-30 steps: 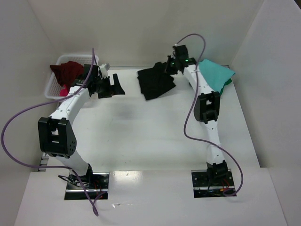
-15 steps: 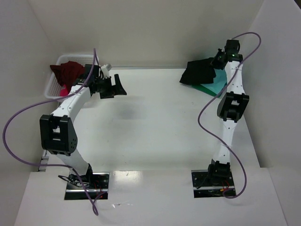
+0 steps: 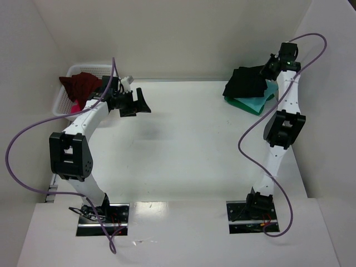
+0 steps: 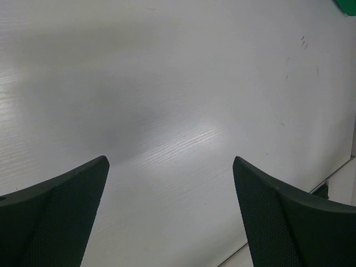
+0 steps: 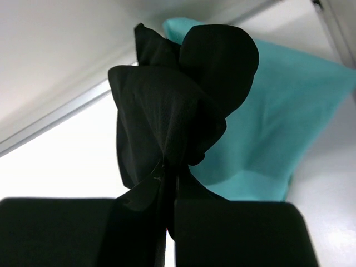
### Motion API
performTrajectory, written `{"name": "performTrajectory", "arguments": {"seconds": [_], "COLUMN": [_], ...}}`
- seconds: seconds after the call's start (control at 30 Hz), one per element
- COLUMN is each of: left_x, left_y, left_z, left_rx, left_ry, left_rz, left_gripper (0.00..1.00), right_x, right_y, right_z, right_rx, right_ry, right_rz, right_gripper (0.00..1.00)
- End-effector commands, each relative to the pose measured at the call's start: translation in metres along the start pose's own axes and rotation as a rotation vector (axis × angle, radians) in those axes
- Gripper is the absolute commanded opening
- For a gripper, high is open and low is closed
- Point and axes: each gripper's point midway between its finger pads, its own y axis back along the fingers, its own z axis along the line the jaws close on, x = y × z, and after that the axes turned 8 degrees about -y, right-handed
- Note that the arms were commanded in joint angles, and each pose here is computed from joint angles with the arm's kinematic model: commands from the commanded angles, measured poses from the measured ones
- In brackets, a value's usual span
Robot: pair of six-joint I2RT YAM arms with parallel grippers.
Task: Fold and stack the t-shirts
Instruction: Put the neatly folded tshirt into the corner of the board with the right arm
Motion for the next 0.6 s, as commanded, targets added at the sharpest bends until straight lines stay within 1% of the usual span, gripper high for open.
{"name": "performTrajectory", "arguments": {"seconds": [0.0,0.07,0.23,0.33,0.37,0.43,0.47,0.5,0.53,0.57], "left_x": [-0.015,-0.015,-0.016,-0.016,-0.015,-0.015,-0.015,-0.015,-0.012,-0.012], "left_y": [0.002,-0.001,-0.001,-0.001,-0.001,-0.001,-0.001,-0.001,-0.002,-0.002], "left_z": [-0.004,-0.003,-0.003,-0.003,-0.004,-0.004,-0.004,-0.004,-0.003,-0.003], "left_rx": [0.028,0.028,0.028,0.028,0.035,0.037,0.037,0.037,0.036,0.035], "left_ry": [-0.029,-0.028,-0.029,-0.029,-0.029,-0.036,-0.038,-0.038,-0.034,-0.033], "left_rz": [-0.040,-0.038,-0.040,-0.040,-0.038,-0.038,-0.038,-0.038,-0.032,-0.030], "left_gripper": [1.00,1.00,1.00,1.00,1.00,1.00,1.00,1.00,1.00,1.00], "right_x": [-0.037,-0.038,-0.024,-0.019,-0.016,-0.014,-0.015,-0.015,-0.014,-0.013], "right_y": [0.038,0.040,0.031,0.029,0.028,0.025,0.026,0.028,0.027,0.029], "right_z": [-0.001,-0.012,-0.044,-0.055,-0.057,-0.061,-0.062,-0.062,-0.063,-0.063], "right_rx": [0.012,0.042,0.100,0.138,0.144,0.153,0.160,0.161,0.161,0.161], "right_ry": [0.010,-0.005,-0.043,-0.046,-0.039,-0.038,-0.039,-0.038,-0.039,-0.039], "right_rz": [-0.136,-0.150,-0.120,-0.127,-0.120,-0.122,-0.125,-0.127,-0.126,-0.126], "right_gripper": [0.00,0.00,0.00,0.00,0.01,0.07,0.13,0.23,0.39,0.52]}}
